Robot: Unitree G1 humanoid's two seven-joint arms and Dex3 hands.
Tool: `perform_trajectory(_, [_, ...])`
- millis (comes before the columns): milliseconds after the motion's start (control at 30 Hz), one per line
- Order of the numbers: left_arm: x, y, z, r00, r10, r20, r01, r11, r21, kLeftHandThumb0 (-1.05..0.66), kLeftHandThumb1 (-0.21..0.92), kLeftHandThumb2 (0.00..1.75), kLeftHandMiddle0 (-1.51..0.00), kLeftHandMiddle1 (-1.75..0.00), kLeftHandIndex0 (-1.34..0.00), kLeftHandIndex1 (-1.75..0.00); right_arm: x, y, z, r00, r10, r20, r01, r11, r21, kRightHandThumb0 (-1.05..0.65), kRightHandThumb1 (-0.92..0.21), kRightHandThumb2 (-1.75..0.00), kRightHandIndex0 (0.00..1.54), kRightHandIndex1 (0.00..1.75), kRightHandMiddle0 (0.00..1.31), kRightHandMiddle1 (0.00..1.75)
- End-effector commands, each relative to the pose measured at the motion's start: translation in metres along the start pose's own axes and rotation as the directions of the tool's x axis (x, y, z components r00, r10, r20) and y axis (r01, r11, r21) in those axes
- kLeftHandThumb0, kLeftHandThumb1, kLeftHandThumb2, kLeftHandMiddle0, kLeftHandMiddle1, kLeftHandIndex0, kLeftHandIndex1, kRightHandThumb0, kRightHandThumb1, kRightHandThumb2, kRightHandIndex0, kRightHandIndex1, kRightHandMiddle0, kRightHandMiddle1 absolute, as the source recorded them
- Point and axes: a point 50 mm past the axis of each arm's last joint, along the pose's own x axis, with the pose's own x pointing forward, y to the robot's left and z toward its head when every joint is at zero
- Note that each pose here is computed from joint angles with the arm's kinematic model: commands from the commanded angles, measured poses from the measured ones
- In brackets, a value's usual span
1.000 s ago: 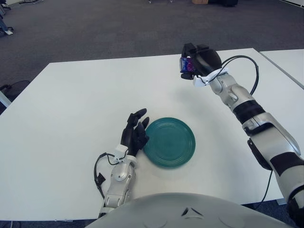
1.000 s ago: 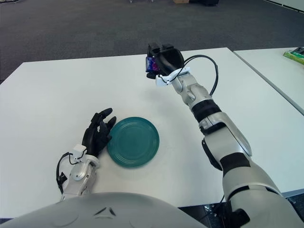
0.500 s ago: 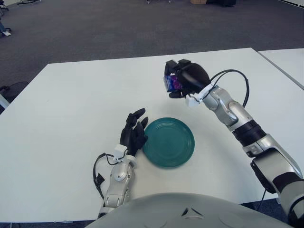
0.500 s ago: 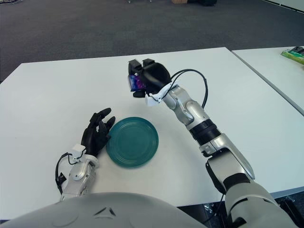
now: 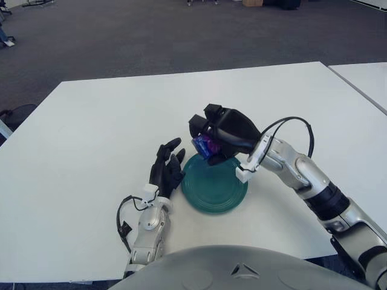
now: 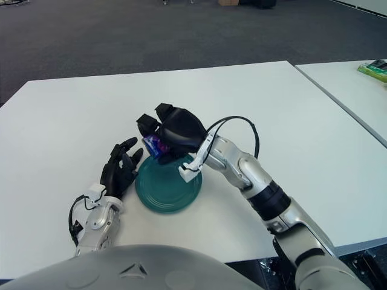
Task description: Put the gum into the plate.
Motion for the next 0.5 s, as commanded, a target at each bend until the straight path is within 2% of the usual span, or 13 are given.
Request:
perform_trajectory(0, [-0.007, -0.001, -0.017, 0.995, 0.014, -0.098, -0.020, 0.998, -0.057, -0.79, 0.92, 0.89, -0.60, 0.00, -0.19, -0.82, -0.003, 0.002, -0.001, 0.999, 0.041, 0.011, -0.040, 0.999, -0.019, -0.42, -0.53, -1.04, 0.73, 1.75, 0.45, 1.75])
perform_trajectory(300, [-0.005, 0.000, -0.016, 0.998, 0.010, -0.054, -0.013, 0.999, -0.052, -0.77, 0.92, 0.89, -0.59, -0.01, -0.18, -0.78, -0.009, 0.011, 0.008, 0.990, 0.135, 0.042, -0.138, 0.988, 0.068, -0.41, -0.59, -0.97, 0.68, 1.75, 0.41, 1.75])
perform_trajectory(467, [-0.005, -0.001, -0.016, 0.998, 0.011, -0.067, -0.016, 0.998, -0.064, -0.75, 0.92, 0.89, -0.62, -0.02, -0.20, -0.79, -0.013, 0.014, 0.012, 0.979, 0.184, 0.087, -0.189, 0.981, 0.050, -0.40, -0.60, -0.95, 0.67, 1.75, 0.40, 1.75])
